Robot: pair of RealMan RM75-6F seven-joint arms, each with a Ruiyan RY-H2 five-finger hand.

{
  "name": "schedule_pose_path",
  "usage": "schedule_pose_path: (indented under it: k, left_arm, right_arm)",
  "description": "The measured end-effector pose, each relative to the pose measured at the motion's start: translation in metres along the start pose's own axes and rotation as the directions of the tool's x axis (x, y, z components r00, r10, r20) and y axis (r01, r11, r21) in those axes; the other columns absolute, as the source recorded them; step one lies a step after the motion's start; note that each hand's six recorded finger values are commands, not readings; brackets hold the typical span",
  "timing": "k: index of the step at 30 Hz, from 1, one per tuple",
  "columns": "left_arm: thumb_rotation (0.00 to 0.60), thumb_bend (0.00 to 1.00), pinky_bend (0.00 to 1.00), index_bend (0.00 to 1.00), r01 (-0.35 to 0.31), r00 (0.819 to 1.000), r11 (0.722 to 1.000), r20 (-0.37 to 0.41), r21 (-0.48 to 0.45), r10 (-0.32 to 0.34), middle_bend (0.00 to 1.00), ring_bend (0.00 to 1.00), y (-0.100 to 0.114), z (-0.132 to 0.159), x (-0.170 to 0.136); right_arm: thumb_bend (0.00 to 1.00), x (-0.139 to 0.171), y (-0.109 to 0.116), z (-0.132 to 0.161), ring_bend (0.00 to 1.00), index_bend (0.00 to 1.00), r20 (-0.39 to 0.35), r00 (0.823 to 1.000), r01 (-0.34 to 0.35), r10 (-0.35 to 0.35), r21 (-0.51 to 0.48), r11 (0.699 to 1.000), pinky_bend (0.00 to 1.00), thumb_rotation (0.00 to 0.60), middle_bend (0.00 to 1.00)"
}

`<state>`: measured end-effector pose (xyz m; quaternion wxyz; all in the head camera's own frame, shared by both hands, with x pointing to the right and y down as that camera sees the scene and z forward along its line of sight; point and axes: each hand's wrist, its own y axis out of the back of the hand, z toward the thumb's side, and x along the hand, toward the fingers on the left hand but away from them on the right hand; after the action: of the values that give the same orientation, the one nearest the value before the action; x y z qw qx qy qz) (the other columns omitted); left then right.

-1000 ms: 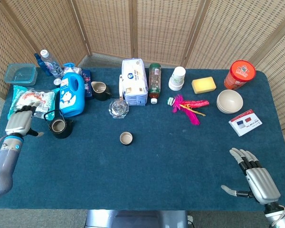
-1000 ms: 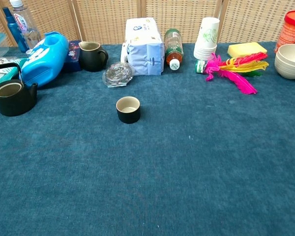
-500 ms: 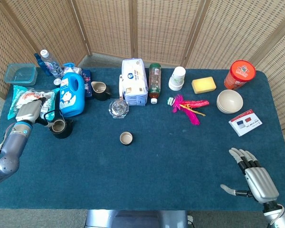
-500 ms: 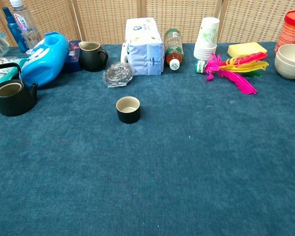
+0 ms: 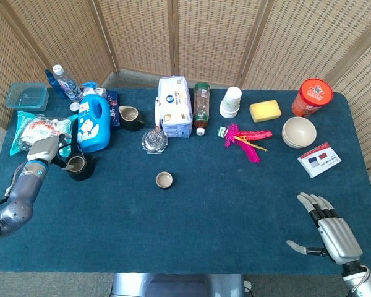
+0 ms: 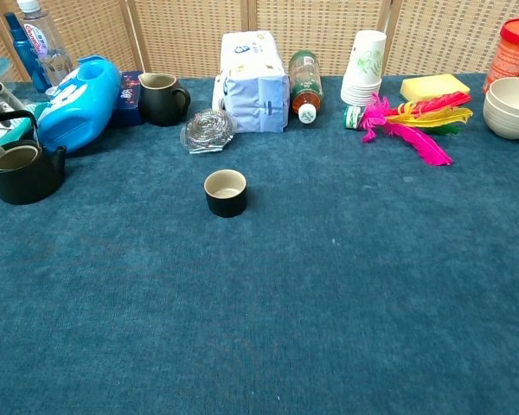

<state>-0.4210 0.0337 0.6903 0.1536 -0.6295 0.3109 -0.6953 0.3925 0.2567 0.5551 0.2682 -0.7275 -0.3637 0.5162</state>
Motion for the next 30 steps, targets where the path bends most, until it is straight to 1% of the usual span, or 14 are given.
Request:
schedule_pose_path:
  k: [2, 6, 10, 12, 15, 22, 26, 30]
  left_arm:
    - [0.6, 0.0, 0.34, 0.17, -0.004, 1.0, 1.0, 0.003, 0.002, 0.004, 0.29, 0.26, 0.0, 0.001, 0.0]
    - [0.6, 0.0, 0.43, 0.2, -0.006, 1.0, 1.0, 0.006, -0.002, 0.006, 0.35, 0.3, 0.001, 0.002, -0.001]
    - [0.6, 0.0, 0.51, 0.28, 0.006, 1.0, 1.0, 0.009, -0.004, -0.006, 0.44, 0.38, -0.002, 0.002, -0.002]
    - [0.6, 0.02, 0.52, 0.31, 0.01, 1.0, 1.0, 0.011, 0.005, -0.011, 0.46, 0.4, -0.003, 0.003, -0.002]
    - [0.6, 0.08, 0.54, 0.33, 0.002, 1.0, 1.0, 0.015, 0.015, -0.002, 0.48, 0.42, -0.001, 0.005, -0.003]
    - [0.6, 0.27, 0.59, 0.42, 0.006, 1.0, 0.999, 0.025, 0.043, -0.007, 0.6, 0.51, -0.003, 0.009, -0.009]
    - [0.6, 0.35, 0.63, 0.48, -0.02, 0.999, 0.999, 0.039, 0.05, 0.018, 0.66, 0.57, 0.001, 0.014, -0.011]
    - [0.6, 0.47, 0.72, 0.5, -0.052, 0.996, 0.996, 0.069, 0.071, 0.048, 0.68, 0.61, 0.003, 0.02, -0.016]
  right_arm:
    - [0.0, 0.0, -0.001, 0.0, 0.0, 0.0, 0.0, 1.0, -0.003, 0.003, -0.001, 1.0, 0.0, 0.279, 0.0]
    - [0.0, -0.001, -0.002, 0.0, 0.0, 0.0, 0.001, 1.0, -0.008, 0.008, -0.004, 1.0, 0.0, 0.279, 0.0]
    - [0.0, -0.001, -0.002, 0.001, 0.0, 0.0, -0.001, 1.0, -0.01, 0.01, -0.004, 1.0, 0.0, 0.279, 0.0]
    - [0.0, 0.0, -0.003, 0.001, 0.0, 0.0, -0.001, 1.0, -0.011, 0.011, -0.008, 1.0, 0.0, 0.279, 0.0]
    - [0.0, 0.0, -0.002, 0.001, 0.0, 0.0, -0.004, 1.0, -0.012, 0.012, -0.013, 1.0, 0.0, 0.28, 0.0]
    - [0.0, 0.001, -0.003, 0.003, 0.0, 0.0, -0.014, 1.0, -0.023, 0.023, -0.028, 0.999, 0.0, 0.283, 0.0]
    - [0.0, 0.002, -0.001, 0.002, 0.0, 0.0, -0.014, 1.0, -0.02, 0.02, -0.033, 0.999, 0.0, 0.287, 0.0]
    - [0.0, 0.002, -0.001, 0.003, 0.0, 0.0, -0.018, 1.0, -0.024, 0.024, -0.036, 0.999, 0.0, 0.29, 0.0]
